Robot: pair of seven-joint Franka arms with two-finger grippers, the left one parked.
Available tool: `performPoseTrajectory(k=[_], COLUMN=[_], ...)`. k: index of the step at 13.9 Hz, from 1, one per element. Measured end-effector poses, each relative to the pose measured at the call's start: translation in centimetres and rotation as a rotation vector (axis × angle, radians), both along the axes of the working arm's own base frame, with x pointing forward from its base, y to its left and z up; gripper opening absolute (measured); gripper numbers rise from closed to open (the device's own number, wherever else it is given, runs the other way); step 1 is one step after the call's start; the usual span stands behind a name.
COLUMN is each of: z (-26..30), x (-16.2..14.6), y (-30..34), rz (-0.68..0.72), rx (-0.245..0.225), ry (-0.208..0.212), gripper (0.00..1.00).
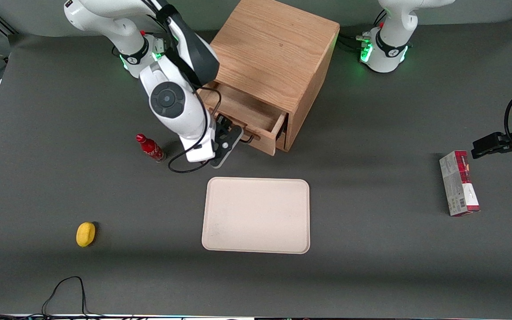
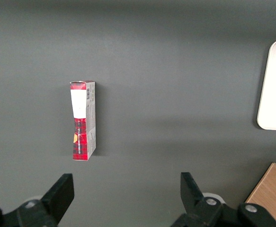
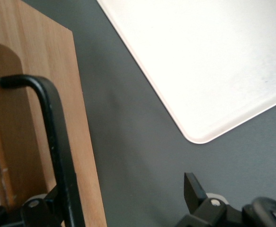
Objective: Open upper drawer
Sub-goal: 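Pull the upper drawer outward from the cabinet with the right gripper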
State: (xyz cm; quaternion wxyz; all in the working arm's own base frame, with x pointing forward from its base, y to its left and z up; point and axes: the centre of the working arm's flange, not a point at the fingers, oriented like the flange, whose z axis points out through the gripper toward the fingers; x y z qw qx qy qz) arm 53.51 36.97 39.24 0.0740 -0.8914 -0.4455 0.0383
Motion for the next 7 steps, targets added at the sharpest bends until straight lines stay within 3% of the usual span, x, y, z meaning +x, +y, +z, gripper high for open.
performPoseTrajectory(k=[7], z=[0.1], x=[3.7], y=[-2.0], rz=[-0.031], rx=[-0.007], ry=[0.017], gripper=[1.0])
